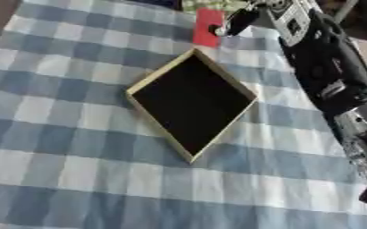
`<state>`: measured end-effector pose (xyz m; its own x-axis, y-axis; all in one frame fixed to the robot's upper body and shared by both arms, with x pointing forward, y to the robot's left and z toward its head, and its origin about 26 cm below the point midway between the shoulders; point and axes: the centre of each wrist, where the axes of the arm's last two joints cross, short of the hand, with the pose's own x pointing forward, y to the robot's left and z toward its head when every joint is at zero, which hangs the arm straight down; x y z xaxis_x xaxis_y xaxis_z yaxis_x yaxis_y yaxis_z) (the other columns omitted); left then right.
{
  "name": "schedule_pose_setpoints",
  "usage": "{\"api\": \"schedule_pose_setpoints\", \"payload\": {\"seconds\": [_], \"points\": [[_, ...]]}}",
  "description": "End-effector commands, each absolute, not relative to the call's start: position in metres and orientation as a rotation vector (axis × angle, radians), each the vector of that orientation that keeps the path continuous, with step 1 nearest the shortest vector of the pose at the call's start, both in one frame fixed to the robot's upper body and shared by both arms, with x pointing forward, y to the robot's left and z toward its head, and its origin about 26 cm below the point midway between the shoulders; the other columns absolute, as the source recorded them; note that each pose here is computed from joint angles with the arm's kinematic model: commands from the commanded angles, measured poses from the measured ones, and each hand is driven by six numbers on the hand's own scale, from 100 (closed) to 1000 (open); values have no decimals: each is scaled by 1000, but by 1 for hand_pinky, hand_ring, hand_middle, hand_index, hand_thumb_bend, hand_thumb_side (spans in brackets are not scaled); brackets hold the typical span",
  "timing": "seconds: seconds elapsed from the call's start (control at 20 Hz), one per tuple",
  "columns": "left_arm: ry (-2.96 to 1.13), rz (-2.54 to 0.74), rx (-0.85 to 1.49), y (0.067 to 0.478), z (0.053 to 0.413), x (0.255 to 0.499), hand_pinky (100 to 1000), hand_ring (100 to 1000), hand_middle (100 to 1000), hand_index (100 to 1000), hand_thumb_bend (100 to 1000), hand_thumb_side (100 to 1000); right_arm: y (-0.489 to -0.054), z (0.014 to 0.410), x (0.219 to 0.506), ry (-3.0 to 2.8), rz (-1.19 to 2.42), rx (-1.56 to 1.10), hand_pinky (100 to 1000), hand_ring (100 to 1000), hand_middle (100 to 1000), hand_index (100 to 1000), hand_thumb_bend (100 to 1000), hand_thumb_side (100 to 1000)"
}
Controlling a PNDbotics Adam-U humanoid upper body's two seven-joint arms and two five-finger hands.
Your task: Pick up objects on the table and place them in the box.
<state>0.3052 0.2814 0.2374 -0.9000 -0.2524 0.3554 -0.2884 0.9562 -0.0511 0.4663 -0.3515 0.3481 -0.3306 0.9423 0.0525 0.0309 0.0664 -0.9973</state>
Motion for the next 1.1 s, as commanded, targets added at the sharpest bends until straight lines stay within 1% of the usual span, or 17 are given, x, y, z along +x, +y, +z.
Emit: {"api": "schedule_pose_setpoints", "payload": {"seconds": [0.05, 0.15, 0.25, 0.45, 0.55, 0.6, 0.65, 1.1], "points": [[-2783, 131, 406, 282, 245, 303, 807, 866, 814, 749, 121, 813, -362, 372, 457, -1533, 1332, -1096, 955, 973, 918, 963, 283, 168], [-2781, 131, 405, 282, 244, 303, 807, 866, 814, 747, 121, 814, -363, 372, 457, -1541, 1305, -1097, 952, 972, 917, 964, 281, 174], [-2780, 130, 406, 282, 244, 303, 807, 866, 814, 746, 121, 815, -365, 374, 456, -1540, 1291, -1110, 971, 985, 934, 966, 301, 182], [-2784, 132, 400, 280, 245, 303, 807, 865, 813, 745, 121, 816, -367, 372, 457, -1503, 1280, -1129, 977, 989, 937, 967, 308, 219], [-2785, 132, 399, 280, 245, 303, 807, 865, 813, 744, 121, 817, -368, 370, 458, -1491, 1273, -1126, 973, 987, 934, 968, 301, 224], [-2785, 133, 399, 280, 245, 303, 807, 865, 813, 744, 121, 817, -369, 370, 458, -1489, 1269, -1123, 973, 987, 933, 968, 278, 219], [-2786, 134, 398, 280, 246, 303, 807, 865, 813, 744, 122, 818, -370, 370, 459, -1485, 1262, -1123, 975, 987, 934, 968, 301, 228], [-2779, 137, 396, 278, 244, 304, 808, 864, 812, 740, 121, 822, -375, 369, 459, -1470, 1234, -1105, 972, 989, 936, 970, 285, 255]]}}
